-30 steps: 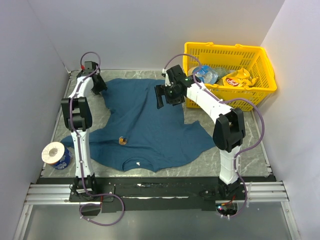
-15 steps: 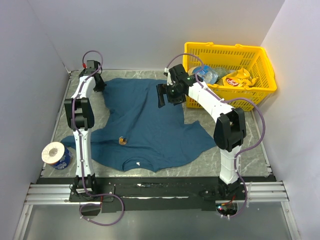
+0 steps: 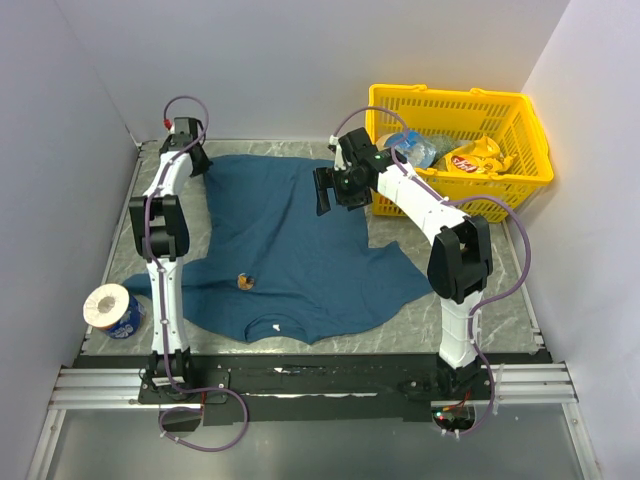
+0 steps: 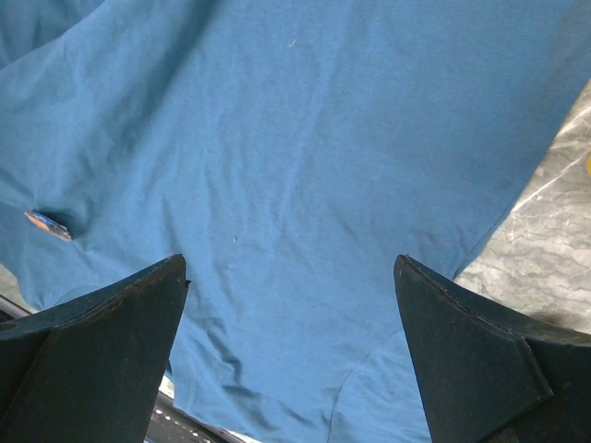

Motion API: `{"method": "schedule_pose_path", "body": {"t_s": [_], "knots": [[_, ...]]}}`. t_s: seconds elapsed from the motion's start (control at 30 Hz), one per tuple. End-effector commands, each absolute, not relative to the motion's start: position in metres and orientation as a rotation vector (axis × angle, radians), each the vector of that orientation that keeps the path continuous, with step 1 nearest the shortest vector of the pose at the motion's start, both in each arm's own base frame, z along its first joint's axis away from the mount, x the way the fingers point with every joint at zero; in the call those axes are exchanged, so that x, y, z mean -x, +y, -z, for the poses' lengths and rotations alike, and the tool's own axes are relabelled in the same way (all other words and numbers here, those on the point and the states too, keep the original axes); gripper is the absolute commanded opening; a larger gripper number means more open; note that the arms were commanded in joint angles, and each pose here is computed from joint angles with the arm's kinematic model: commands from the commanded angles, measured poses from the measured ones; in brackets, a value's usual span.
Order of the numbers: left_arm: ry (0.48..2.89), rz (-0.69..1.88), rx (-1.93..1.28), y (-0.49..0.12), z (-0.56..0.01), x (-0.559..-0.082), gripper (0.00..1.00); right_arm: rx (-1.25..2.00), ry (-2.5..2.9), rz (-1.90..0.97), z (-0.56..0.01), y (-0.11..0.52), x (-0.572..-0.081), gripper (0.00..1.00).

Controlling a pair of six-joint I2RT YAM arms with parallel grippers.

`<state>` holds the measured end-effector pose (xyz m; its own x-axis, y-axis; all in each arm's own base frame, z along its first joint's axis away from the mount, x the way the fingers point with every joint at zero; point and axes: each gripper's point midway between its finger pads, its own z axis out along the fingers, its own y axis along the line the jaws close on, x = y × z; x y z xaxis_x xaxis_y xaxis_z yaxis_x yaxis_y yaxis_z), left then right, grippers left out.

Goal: Pin the brooch onto the clothing

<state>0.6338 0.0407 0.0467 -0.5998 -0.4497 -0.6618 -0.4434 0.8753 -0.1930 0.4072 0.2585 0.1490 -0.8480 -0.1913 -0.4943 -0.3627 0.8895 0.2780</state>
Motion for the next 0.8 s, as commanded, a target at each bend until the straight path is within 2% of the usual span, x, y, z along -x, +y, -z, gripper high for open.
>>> {"method": "schedule_pose_path", "body": {"t_s": [0.0,0.77], "knots": [[2.107,-0.013,0.610,0.051,-0.109,-0.661,0.01,0.386,2.595,-0.510,-0.146,0.259,-0.412,1.00],[1.911,0.014,0.553,0.055,-0.126,-0.703,0.01,0.380,2.628,-0.471,-0.129,0.255,-0.417,1.00]]}}
